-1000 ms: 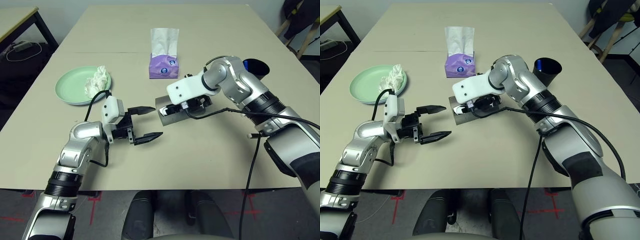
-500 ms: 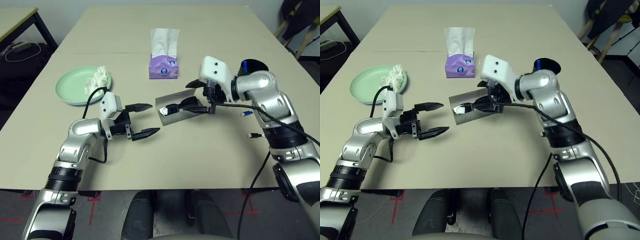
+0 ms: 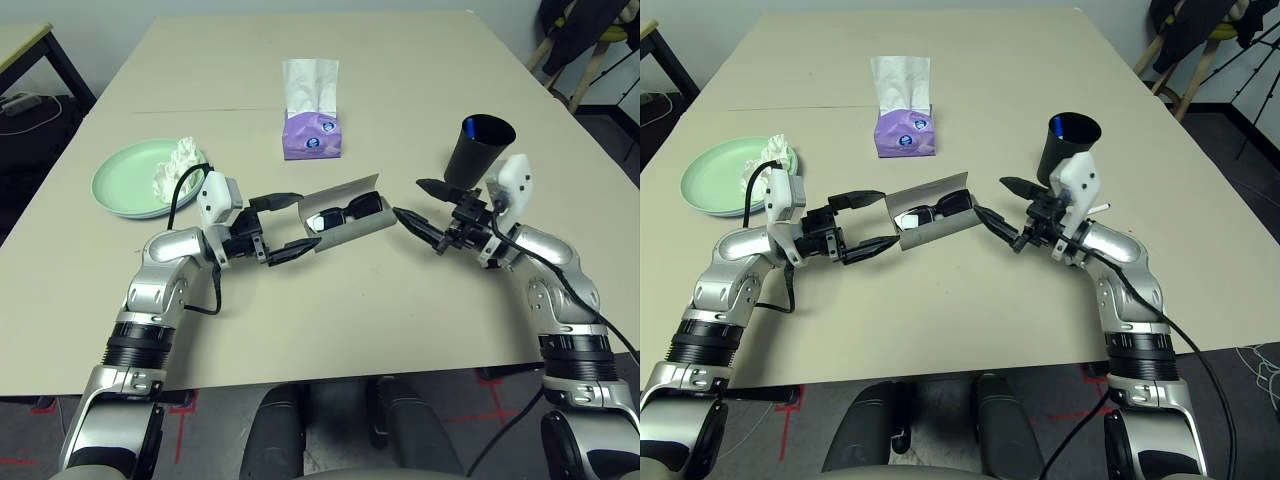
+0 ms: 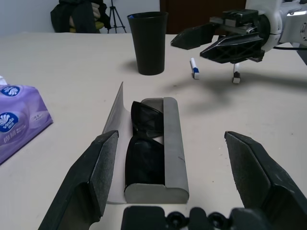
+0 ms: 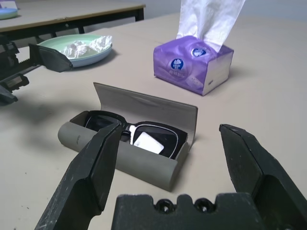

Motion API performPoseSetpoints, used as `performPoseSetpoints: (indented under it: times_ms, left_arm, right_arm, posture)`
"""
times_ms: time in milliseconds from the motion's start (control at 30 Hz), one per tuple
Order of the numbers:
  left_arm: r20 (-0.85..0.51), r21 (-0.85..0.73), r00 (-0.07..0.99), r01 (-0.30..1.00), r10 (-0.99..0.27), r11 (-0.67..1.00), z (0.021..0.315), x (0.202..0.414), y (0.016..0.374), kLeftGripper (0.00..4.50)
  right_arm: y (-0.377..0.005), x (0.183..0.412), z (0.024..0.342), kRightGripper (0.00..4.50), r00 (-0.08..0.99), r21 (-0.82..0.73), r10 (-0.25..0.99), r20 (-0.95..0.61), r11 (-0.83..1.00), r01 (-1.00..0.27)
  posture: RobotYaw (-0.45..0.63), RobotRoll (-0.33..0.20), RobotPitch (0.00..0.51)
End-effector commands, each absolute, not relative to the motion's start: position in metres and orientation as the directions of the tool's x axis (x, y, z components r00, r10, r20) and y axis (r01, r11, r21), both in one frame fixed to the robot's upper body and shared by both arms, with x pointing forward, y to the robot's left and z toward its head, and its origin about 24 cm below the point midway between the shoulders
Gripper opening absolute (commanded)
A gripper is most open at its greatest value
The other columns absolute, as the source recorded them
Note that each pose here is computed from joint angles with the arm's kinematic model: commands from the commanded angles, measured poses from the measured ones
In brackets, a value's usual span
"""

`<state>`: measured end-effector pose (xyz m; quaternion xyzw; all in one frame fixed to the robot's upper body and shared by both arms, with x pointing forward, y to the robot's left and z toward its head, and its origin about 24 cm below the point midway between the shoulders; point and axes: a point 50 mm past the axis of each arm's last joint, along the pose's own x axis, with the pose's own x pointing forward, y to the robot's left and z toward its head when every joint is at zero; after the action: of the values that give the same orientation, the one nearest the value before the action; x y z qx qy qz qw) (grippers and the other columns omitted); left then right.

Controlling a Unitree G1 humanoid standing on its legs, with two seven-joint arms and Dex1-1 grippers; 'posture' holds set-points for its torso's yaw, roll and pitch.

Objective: Organize and tidy the items on the table.

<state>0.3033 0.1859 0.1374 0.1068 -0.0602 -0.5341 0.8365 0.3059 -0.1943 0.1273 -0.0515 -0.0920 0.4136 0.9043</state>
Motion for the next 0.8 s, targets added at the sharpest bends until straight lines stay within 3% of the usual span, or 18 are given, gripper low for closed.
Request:
performPoseSetpoints:
  times_ms: [33, 200, 400, 500, 700, 800]
  left_arm:
    - [-0.011, 0.247, 0.453, 0.865, -0.891, 0.437, 0.133, 0.306, 0.19, 4.5]
    - [0.053, 0.218, 0.529, 0.822, -0.847, 0.527, 0.132, 0.318, 0.196, 4.5]
    - [0.044, 0.212, 0.526, 0.826, -0.849, 0.523, 0.127, 0.327, 0.203, 4.5]
    - [0.03, 0.18, 0.487, 0.856, -0.873, 0.484, 0.123, 0.329, 0.205, 3.86]
    - [0.023, 0.203, 0.412, 0.89, -0.911, 0.408, 0.121, 0.332, 0.203, 1.59]
    - [-0.005, 0.202, 0.426, 0.886, -0.905, 0.417, 0.12, 0.338, 0.206, 0.48]
  right_arm:
    - [-0.213, 0.3, 0.112, 4.45, 0.623, -0.222, 0.775, 0.102, 0.628, -0.746]
    - [-0.227, 0.294, 0.1, 4.45, 0.614, -0.195, 0.785, 0.079, 0.616, -0.763]
    - [-0.228, 0.291, 0.099, 4.45, 0.62, -0.189, 0.78, 0.079, 0.623, -0.759]
    - [-0.223, 0.291, 0.105, 4.5, 0.617, -0.192, 0.78, 0.101, 0.624, -0.757]
    - [-0.217, 0.288, 0.113, 4.5, 0.598, -0.196, 0.794, 0.109, 0.607, -0.77]
    - [-0.215, 0.287, 0.117, 4.5, 0.586, -0.195, 0.803, 0.11, 0.596, -0.779]
  posture:
    - [0.06, 0.0, 0.112]
    - [0.06, 0.0, 0.116]
    - [0.04, 0.0, 0.123]
    - [0.04, 0.0, 0.125]
    - [0.02, 0.0, 0.134]
    - [0.0, 0.0, 0.136]
